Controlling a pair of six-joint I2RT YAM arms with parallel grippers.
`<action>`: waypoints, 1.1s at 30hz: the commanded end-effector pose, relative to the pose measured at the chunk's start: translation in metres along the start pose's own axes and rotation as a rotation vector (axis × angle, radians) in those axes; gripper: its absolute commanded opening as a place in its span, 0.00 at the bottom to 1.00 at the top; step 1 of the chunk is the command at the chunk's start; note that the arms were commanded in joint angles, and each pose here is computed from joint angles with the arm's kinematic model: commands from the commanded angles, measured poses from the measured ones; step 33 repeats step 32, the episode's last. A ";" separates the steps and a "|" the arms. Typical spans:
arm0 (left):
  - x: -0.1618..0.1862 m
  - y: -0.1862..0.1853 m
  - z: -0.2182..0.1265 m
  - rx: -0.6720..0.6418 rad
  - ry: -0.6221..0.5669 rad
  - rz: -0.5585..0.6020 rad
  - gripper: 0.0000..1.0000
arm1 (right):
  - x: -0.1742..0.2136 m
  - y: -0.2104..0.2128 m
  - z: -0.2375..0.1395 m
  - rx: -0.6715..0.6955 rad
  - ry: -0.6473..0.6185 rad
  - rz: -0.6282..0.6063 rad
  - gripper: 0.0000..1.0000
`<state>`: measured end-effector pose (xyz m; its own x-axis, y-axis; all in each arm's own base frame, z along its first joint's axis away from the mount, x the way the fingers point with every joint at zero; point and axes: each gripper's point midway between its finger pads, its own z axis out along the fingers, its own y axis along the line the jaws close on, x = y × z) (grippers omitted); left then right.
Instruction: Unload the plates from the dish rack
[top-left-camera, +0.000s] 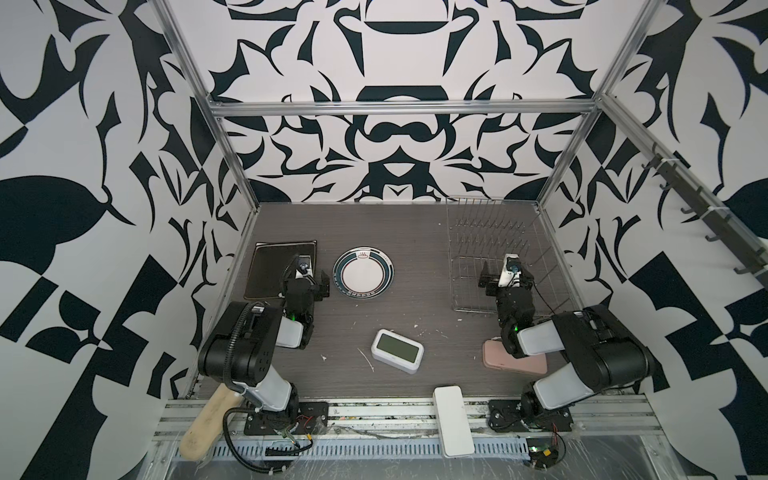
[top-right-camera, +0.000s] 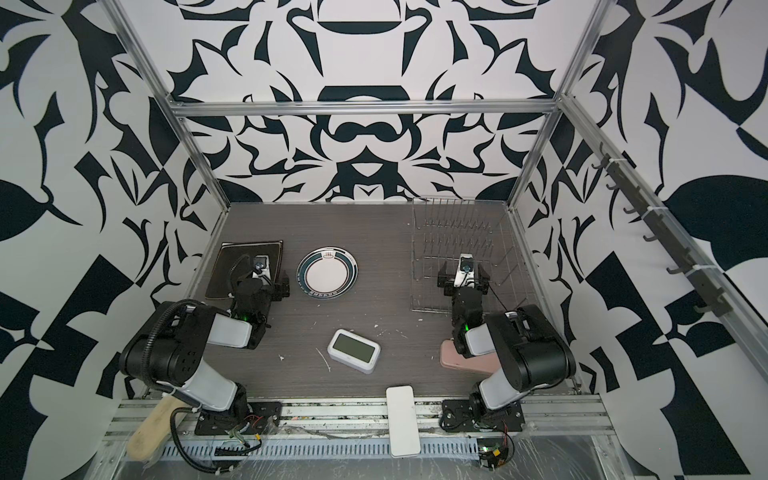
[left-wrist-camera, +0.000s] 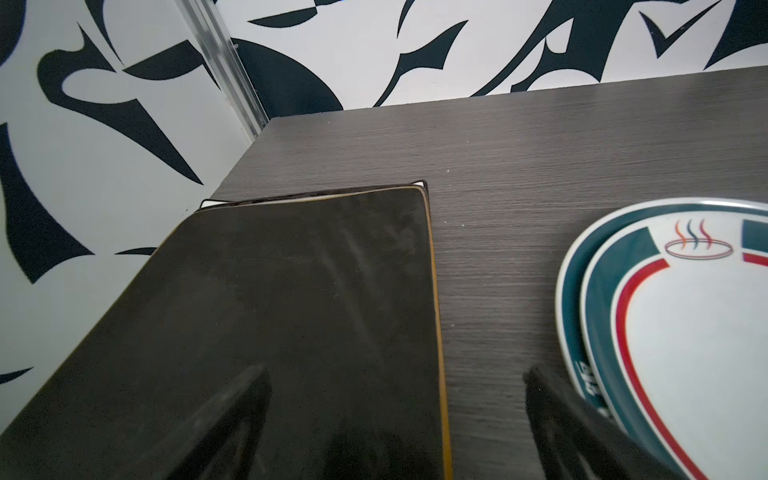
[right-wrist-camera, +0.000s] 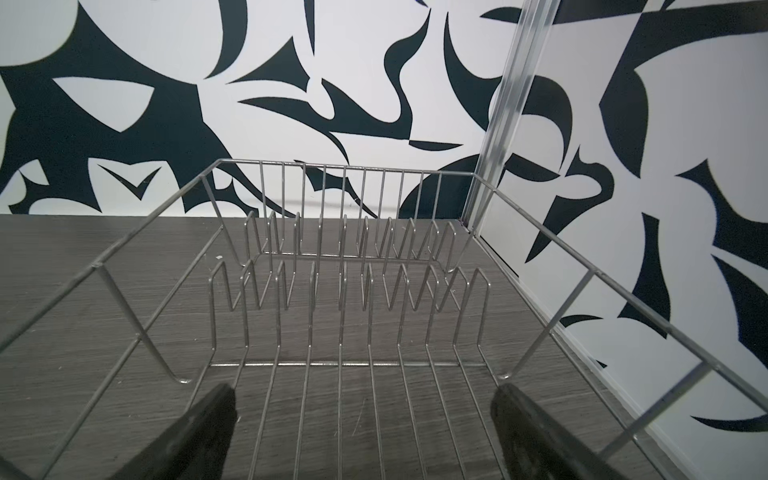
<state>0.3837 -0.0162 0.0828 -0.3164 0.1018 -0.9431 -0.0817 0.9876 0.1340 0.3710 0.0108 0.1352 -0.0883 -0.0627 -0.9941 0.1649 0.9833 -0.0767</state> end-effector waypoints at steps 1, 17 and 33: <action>-0.013 0.001 0.001 0.000 -0.033 -0.019 0.99 | 0.045 0.000 0.003 0.000 0.182 -0.079 1.00; -0.013 0.001 0.001 0.001 -0.034 -0.019 0.99 | 0.047 -0.008 0.014 0.056 0.234 -0.067 1.00; -0.013 0.001 0.001 0.000 -0.033 -0.019 0.99 | 0.050 -0.012 0.017 0.051 0.254 -0.039 1.00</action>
